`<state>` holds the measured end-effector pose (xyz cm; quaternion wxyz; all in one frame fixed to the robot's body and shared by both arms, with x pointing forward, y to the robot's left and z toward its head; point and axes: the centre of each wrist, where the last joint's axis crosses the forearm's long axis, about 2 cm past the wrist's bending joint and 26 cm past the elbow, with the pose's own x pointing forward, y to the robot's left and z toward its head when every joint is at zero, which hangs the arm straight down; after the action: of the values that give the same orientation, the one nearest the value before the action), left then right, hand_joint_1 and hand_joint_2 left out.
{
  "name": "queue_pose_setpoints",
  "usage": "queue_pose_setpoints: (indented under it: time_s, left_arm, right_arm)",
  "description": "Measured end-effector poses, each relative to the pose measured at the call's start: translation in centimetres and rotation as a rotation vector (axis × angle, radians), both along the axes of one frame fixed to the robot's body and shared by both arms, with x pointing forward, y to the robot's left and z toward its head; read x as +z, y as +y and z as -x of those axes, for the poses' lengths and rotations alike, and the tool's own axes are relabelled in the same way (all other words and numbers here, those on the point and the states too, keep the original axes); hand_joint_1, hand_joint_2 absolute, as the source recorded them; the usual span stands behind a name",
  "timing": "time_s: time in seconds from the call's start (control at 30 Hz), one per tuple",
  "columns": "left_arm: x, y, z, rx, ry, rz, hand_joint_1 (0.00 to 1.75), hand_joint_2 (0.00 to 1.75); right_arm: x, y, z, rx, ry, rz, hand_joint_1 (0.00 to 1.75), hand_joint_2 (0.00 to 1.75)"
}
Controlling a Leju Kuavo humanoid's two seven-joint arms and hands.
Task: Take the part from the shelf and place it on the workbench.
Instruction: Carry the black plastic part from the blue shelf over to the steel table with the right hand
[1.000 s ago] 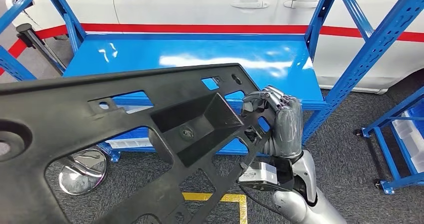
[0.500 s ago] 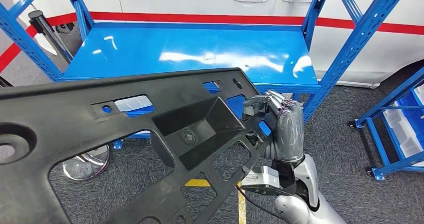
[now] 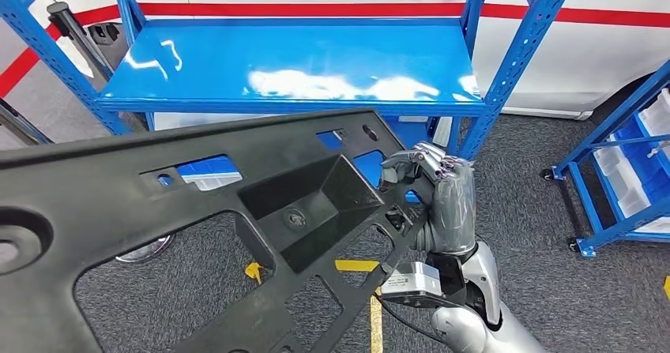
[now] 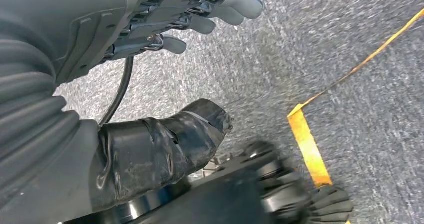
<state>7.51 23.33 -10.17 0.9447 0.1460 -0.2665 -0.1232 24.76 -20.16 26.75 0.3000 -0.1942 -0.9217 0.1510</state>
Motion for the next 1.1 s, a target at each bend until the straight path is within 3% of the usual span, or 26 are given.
queue_pose_setpoints:
  time_s: [1.1]
  left_arm:
    - [0.02,0.42,-0.08,-0.027,0.072,-0.088,0.00,1.75]
  right_arm:
    - [-0.51,-0.04,0.38,-0.036,-0.018,0.031,1.75,1.75]
